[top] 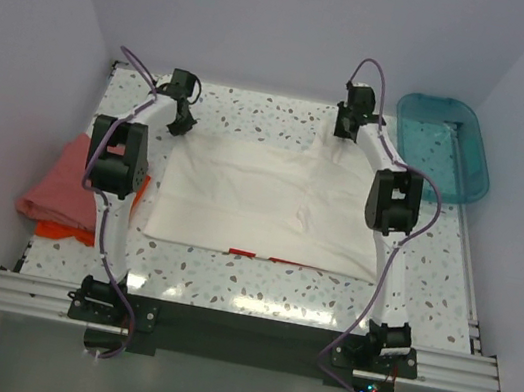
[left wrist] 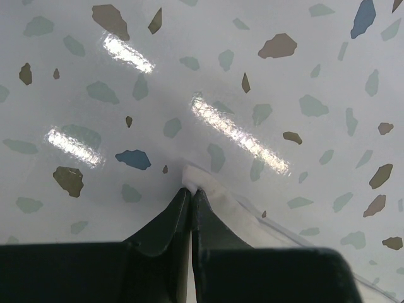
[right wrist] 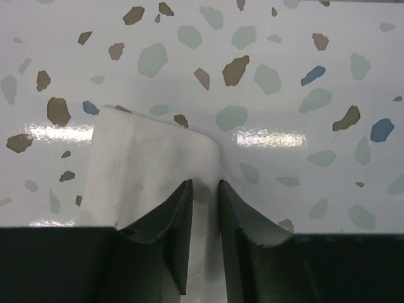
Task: Fold and stack the t-shirts
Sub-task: Fold the tshirt
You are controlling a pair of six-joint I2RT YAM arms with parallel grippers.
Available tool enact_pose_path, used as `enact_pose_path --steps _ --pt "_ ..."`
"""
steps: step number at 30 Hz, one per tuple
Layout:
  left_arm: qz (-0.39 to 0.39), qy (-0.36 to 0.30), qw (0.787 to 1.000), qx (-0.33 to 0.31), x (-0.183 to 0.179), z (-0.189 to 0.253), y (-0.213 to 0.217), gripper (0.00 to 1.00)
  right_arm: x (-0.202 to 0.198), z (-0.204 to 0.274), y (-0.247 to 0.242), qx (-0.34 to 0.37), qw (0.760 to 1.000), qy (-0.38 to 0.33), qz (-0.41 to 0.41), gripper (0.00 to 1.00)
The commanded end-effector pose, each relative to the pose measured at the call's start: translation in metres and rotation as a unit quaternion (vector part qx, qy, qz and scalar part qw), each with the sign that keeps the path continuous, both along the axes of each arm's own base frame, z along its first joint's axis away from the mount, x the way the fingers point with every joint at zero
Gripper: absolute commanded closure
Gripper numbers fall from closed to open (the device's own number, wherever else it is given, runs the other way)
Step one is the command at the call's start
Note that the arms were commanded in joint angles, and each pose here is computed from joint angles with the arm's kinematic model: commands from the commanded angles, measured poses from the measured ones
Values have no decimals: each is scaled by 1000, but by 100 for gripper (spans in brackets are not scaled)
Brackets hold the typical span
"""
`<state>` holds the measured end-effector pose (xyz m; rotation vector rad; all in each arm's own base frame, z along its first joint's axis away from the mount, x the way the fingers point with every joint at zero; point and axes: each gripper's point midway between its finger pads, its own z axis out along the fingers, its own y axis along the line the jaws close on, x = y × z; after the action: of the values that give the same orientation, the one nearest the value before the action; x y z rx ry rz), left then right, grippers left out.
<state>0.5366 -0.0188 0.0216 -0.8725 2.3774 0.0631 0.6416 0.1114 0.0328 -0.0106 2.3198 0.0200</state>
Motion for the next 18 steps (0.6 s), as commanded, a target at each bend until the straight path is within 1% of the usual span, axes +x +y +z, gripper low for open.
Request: enact_pose_path --steps 1,2,3,6,10,11,14,16,17,18 --pt "-4 -22 1000 -3 2 22 5 100 3 14 -10 -44 999 -4 1 77" --pt "-4 -22 1000 -2 2 24 5 100 3 15 -12 -51 999 -4 2 80" --pt "-3 -22 1000 -1 1 25 6 100 1 14 -14 -57 998 0 -1 87" --pt "2 -25 1000 1 -1 29 12 100 0 23 -25 -74 997 -5 -21 100" --pt "7 -22 1000 2 -7 29 19 100 0 41 -42 -79 995 -24 -65 100" --pt "8 -26 1000 1 -8 33 20 100 -2 49 -50 -79 992 -30 -89 100" --pt "13 -28 1000 1 -11 35 25 100 -7 64 -63 -60 989 -39 -128 100" --pt "14 -26 1000 2 -14 34 27 100 -13 62 -76 -47 986 -34 -155 100" --pt "15 -27 1000 2 -15 35 28 100 -16 73 -80 -40 985 -42 -165 100" --pt "15 -25 1000 2 -17 35 29 100 -18 74 -88 -35 983 -40 -175 100"
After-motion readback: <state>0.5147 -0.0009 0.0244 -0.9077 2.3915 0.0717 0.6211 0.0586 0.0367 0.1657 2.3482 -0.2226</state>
